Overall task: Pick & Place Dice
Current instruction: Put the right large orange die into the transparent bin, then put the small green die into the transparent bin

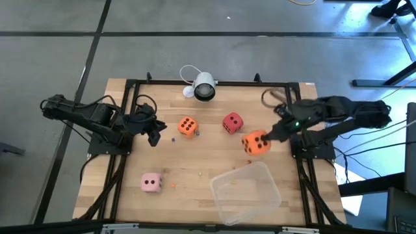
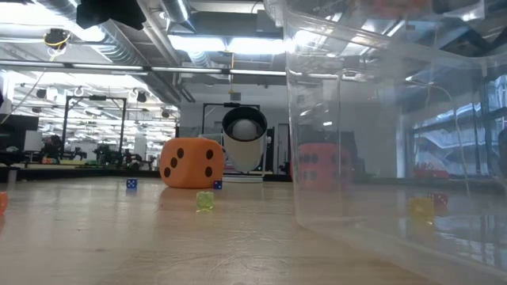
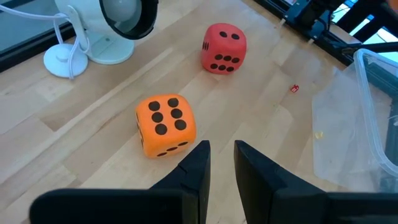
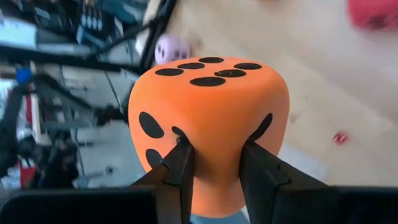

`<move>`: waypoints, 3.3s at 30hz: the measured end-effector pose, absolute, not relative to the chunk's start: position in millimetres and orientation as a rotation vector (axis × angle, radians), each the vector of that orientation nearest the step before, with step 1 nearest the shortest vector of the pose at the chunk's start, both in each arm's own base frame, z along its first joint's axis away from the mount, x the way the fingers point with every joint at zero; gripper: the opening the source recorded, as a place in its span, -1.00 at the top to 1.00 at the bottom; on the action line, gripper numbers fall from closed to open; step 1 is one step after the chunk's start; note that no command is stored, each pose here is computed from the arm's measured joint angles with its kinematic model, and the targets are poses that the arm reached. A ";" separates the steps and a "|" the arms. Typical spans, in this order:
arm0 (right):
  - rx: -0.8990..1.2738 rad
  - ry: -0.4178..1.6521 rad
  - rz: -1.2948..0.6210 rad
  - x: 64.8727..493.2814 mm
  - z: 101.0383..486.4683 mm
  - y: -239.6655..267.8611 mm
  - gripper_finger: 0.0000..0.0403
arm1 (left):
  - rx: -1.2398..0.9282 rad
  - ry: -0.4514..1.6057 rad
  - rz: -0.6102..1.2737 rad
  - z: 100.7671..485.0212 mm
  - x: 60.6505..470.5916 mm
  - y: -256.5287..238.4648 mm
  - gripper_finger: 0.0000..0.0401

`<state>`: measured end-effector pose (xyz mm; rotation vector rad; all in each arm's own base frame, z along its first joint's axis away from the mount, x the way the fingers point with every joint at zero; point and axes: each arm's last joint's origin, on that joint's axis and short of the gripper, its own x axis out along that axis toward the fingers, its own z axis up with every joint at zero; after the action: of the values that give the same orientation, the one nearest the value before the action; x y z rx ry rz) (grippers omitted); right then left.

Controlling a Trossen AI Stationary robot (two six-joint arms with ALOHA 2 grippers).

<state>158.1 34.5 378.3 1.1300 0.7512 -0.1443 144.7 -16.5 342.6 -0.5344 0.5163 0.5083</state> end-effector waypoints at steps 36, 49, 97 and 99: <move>0.978 1.299 -0.450 240.9 271.7 190.8 0.62 | -0.495 0.541 0.469 342.3 144.8 -17.3 0.67; 0.930 1.385 -0.534 244.8 254.8 190.5 0.73 | -0.494 0.542 0.469 342.3 144.8 -17.4 0.67; 0.853 1.239 -0.433 243.9 347.6 188.3 -0.69 | -0.494 0.542 0.469 342.3 144.8 -17.3 0.67; 0.845 1.196 -0.454 242.6 362.1 182.9 -0.69 | -0.494 0.542 0.469 342.2 144.8 -17.3 0.67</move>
<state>242.6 182.9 362.1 0.8454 1.1958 -0.4542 144.8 -17.3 342.2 -0.4939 0.5419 0.4694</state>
